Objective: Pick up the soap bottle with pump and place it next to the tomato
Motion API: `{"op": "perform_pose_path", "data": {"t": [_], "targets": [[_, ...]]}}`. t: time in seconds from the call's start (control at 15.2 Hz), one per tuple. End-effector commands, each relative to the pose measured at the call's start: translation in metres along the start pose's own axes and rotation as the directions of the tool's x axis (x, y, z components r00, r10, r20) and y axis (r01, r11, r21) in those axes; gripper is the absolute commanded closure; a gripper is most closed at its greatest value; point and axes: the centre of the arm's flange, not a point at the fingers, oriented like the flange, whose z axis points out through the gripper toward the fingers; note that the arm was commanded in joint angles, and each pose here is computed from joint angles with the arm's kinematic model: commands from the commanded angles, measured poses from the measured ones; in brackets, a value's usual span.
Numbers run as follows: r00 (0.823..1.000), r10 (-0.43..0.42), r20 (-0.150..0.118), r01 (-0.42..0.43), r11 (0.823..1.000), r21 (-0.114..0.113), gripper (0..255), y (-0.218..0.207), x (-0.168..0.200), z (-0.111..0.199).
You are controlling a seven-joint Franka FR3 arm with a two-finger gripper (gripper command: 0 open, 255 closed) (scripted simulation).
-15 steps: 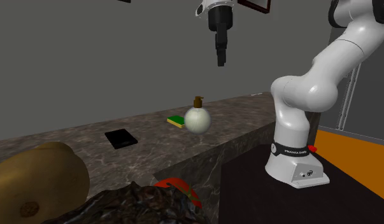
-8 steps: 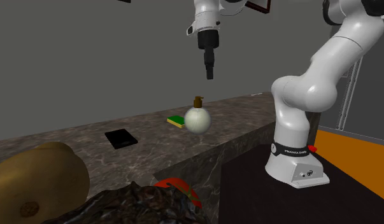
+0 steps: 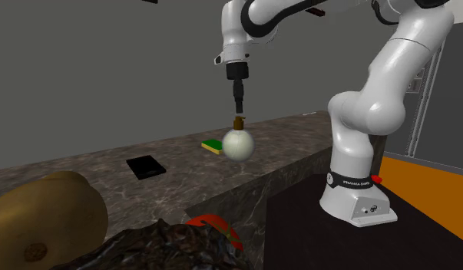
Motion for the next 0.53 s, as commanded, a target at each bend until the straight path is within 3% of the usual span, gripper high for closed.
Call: {"op": "perform_pose_path", "data": {"t": [0.0,0.46], "targets": [[1.0,-0.015,-0.001,0.015,1.0,-0.01,0,0.018,0.009,0.012],[1.0,-0.015,-0.001,0.015,1.0,-0.01,0,0.019,0.009,0.049]]}}
